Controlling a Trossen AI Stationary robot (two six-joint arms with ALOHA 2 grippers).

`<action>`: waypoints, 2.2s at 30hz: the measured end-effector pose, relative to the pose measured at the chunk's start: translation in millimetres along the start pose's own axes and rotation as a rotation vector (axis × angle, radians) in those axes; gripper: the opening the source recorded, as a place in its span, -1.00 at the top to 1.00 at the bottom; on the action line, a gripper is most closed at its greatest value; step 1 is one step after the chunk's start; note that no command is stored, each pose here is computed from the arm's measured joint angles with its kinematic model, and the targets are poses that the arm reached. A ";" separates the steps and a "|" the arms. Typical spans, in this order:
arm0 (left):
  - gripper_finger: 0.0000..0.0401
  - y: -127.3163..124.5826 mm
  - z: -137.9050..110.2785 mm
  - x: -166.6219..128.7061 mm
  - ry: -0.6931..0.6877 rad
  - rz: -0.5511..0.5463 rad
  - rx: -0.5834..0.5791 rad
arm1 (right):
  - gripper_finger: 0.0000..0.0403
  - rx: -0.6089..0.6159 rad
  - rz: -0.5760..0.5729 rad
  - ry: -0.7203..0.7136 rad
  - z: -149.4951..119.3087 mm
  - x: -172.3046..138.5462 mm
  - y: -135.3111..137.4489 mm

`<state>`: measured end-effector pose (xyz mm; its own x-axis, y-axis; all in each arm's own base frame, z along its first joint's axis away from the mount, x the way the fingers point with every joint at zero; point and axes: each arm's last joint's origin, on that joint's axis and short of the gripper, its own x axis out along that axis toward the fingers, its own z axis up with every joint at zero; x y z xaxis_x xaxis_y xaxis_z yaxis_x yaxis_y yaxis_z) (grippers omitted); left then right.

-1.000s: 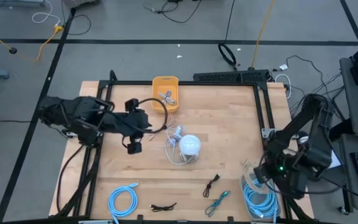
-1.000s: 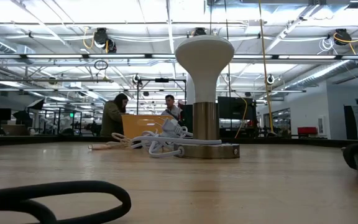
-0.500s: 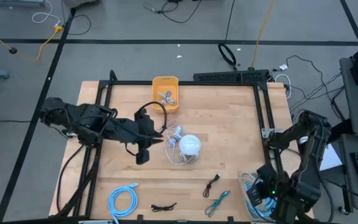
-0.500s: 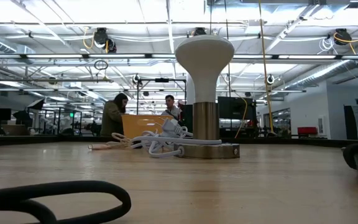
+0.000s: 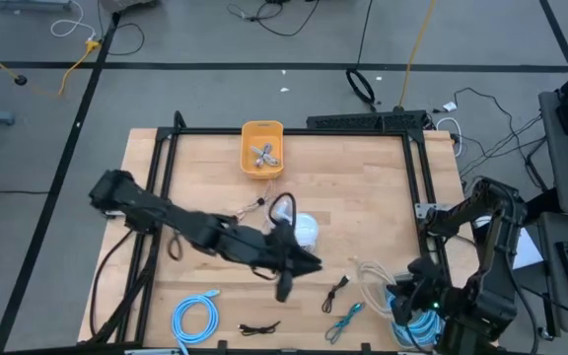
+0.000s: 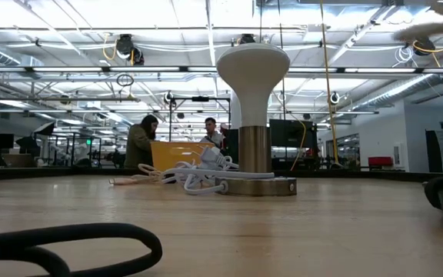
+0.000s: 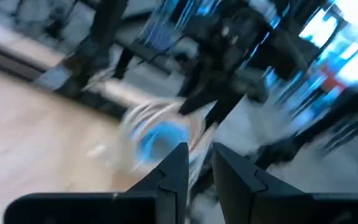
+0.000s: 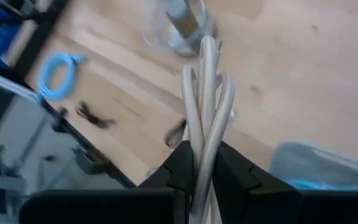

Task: Pick & Place USB Port
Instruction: Put the brown HDMI cable into the gray bin

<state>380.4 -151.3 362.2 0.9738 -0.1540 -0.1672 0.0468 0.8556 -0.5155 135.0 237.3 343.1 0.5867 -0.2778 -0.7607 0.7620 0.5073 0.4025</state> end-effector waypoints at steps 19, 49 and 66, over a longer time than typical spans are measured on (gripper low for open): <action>0.63 2.1 -23.4 28.2 -0.086 -0.119 -0.143 | 0.84 -0.037 0.085 -0.032 -11.9 -13.0 -1.5; 0.63 -18.5 -41.6 20.7 -0.067 -0.083 -0.190 | 0.84 -0.244 -0.008 0.218 -56.9 -43.6 -49.4; 0.63 -10.6 -37.7 23.5 -0.065 -0.066 -0.188 | 0.85 -0.287 -0.333 0.244 -64.7 4.1 -64.7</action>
<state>394.3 -182.6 332.0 0.9826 -0.1691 -0.0769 0.0742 0.7369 -0.6719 70.3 256.2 281.1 0.2167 -0.2814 -0.9348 0.7709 0.6368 -0.0129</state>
